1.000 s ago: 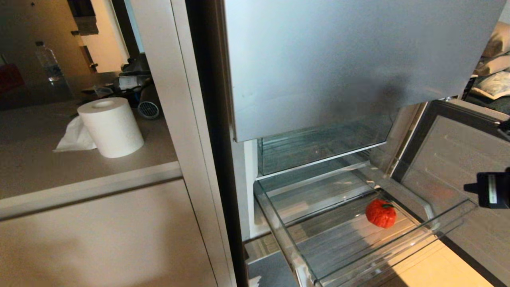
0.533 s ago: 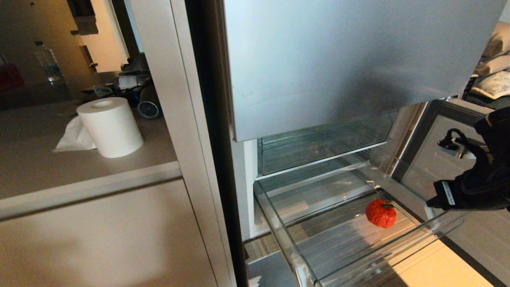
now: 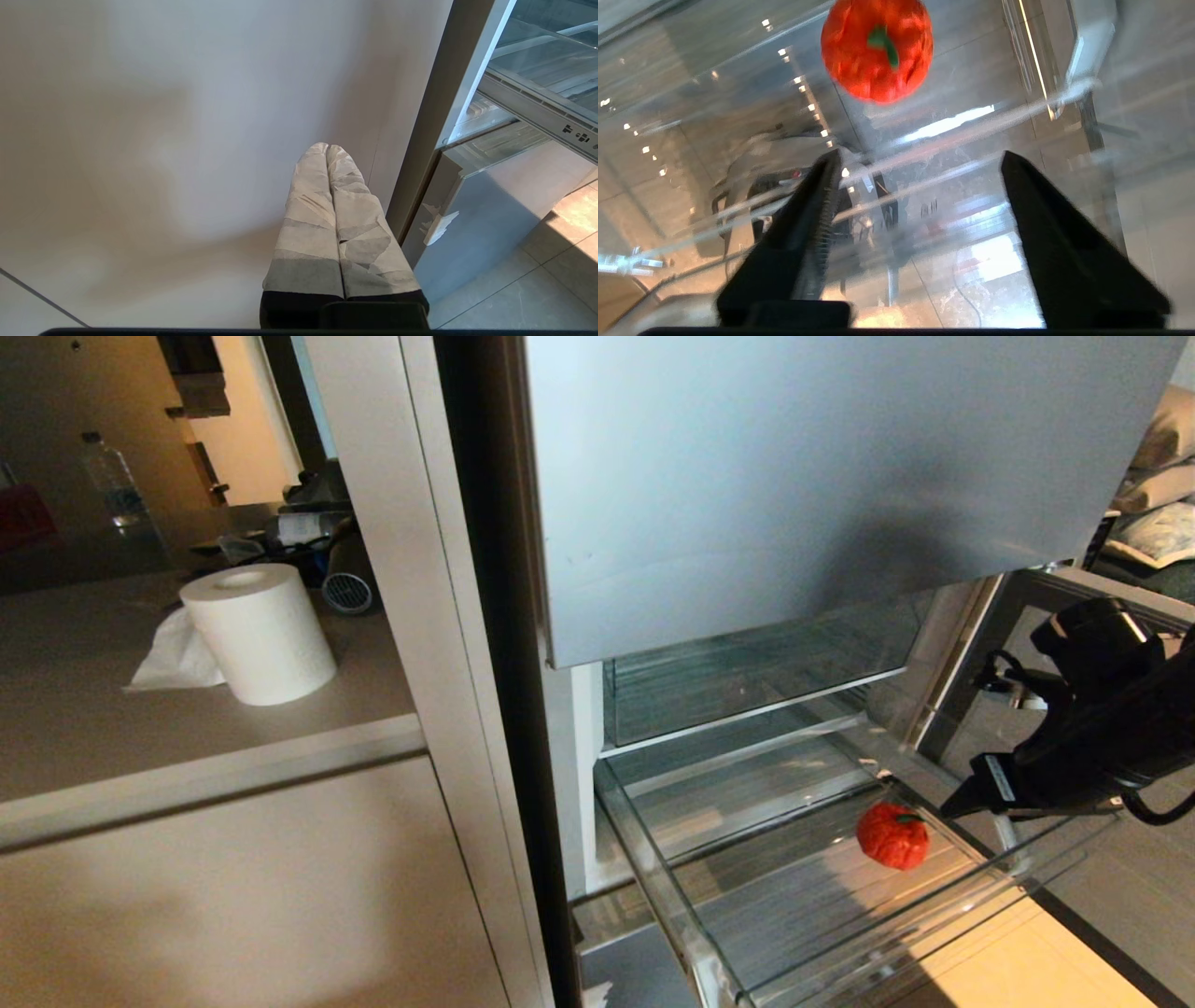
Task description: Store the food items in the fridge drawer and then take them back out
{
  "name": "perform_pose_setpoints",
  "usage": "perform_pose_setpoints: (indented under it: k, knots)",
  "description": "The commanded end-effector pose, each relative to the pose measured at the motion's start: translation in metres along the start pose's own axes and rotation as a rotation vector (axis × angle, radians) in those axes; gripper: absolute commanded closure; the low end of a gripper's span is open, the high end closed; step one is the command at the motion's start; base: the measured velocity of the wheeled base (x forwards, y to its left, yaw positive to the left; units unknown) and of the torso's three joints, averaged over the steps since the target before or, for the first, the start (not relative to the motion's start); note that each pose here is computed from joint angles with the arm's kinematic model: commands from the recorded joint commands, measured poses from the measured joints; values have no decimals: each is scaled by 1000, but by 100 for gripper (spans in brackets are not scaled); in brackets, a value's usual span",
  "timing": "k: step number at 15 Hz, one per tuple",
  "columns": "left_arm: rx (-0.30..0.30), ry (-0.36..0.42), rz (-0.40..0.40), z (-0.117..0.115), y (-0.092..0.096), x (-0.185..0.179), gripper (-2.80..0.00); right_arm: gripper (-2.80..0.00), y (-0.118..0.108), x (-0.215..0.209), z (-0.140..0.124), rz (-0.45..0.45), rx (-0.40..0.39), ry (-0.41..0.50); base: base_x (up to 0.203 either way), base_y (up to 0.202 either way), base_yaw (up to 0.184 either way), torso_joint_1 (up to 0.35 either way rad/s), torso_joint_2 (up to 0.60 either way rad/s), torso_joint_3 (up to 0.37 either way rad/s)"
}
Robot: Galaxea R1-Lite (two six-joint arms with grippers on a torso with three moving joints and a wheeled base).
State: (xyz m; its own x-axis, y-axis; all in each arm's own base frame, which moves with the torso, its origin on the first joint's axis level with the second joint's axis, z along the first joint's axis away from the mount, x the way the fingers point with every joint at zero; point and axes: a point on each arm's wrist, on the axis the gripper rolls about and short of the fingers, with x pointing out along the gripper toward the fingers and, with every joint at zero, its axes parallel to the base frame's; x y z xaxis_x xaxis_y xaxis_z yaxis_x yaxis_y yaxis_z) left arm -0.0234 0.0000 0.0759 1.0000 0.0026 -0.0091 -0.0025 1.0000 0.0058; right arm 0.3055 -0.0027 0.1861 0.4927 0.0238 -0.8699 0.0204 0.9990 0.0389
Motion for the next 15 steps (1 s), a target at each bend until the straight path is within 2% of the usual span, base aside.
perform_pose_setpoints:
  k: [1, 5, 8, 12, 15]
  knots:
    - [0, 0, 1, 0, 0, 0, 0, -280, 0, 17, 4, 1, 0, 38, 0, 0, 0, 0, 0, 0]
    - [0, 0, 1, 0, 0, 0, 0, -280, 0, 16, 6, 0, 18, 32, 0, 0, 0, 0, 0, 0]
    - [0, 0, 1, 0, 0, 0, 0, -280, 7, 15, 8, -11, -4, 25, 0, 0, 0, 0, 0, 0]
    - [0, 0, 1, 0, 0, 0, 0, -280, 9, 16, 13, -24, -9, 79, 0, 0, 0, 0, 0, 0]
    - [0, 0, 1, 0, 0, 0, 0, -280, 9, 19, 17, -26, -8, 84, 0, 0, 0, 0, 0, 0]
